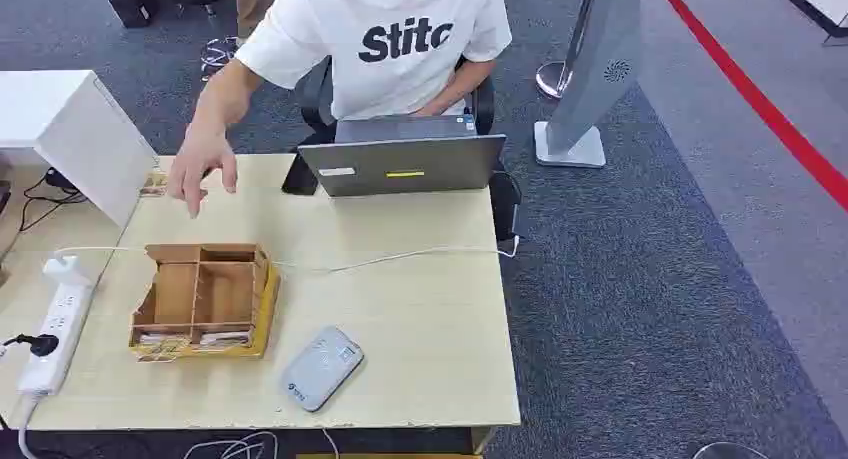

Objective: Pass the card to the sensor for recognition and then transmit it.

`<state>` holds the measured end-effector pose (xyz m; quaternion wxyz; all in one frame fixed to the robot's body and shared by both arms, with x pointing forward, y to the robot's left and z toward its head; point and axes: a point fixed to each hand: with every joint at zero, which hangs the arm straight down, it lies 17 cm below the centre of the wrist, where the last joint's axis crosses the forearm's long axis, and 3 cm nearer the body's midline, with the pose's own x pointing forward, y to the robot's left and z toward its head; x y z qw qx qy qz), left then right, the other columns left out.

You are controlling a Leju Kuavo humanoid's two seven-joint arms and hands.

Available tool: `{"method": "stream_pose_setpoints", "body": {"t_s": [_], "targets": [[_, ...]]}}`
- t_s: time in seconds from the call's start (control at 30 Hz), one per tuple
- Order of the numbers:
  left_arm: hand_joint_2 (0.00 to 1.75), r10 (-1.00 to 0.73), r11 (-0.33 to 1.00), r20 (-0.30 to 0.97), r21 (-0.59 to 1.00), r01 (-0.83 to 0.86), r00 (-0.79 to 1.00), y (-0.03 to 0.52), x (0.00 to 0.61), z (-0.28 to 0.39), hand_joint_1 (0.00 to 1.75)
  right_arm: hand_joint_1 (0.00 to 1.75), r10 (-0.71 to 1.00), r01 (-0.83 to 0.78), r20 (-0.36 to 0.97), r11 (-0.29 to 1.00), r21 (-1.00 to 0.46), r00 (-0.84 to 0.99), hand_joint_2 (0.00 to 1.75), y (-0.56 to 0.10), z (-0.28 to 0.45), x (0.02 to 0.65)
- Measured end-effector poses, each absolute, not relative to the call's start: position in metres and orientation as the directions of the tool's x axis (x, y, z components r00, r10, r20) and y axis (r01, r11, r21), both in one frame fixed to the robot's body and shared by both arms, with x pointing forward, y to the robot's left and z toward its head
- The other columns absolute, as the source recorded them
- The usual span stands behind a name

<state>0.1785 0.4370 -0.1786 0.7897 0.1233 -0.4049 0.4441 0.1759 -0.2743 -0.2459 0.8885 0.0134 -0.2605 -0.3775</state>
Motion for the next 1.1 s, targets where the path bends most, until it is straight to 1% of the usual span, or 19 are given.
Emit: {"method": "stream_pose_setpoints", "body": {"t_s": [0.13,0.37,0.6,0.87,1.1], "targets": [[1.75,0.516,0.636,0.828,-0.199,-0.746,0.219,0.436,0.208,-0.143,0.0,0.0,-0.655,0.638,0.499,0.733,0.238,0.566,1.75,-0.274,-0.239,0.187],[1.75,0.381,0.732,0.92,-0.242,-0.637,0.089,0.419,0.253,-0.077,0.0,0.0,-0.626,0.602,0.574,0.753,0.267,0.528,1.75,-0.274,-0.227,0.206],[1.75,0.185,0.81,0.982,-0.18,-0.557,-0.048,0.4,0.283,-0.001,0.0,0.0,-0.595,0.569,0.627,0.774,0.279,0.503,1.75,-0.271,-0.217,0.221],[1.75,-0.036,0.847,0.985,-0.058,-0.529,-0.166,0.379,0.301,0.073,0.0,0.0,-0.574,0.542,0.657,0.79,0.286,0.489,1.75,-0.265,-0.209,0.233],[1.75,-0.206,0.844,0.935,0.019,-0.536,-0.29,0.353,0.306,0.14,0.0,0.0,-0.554,0.52,0.68,0.804,0.288,0.48,1.75,-0.26,-0.203,0.243]]}}
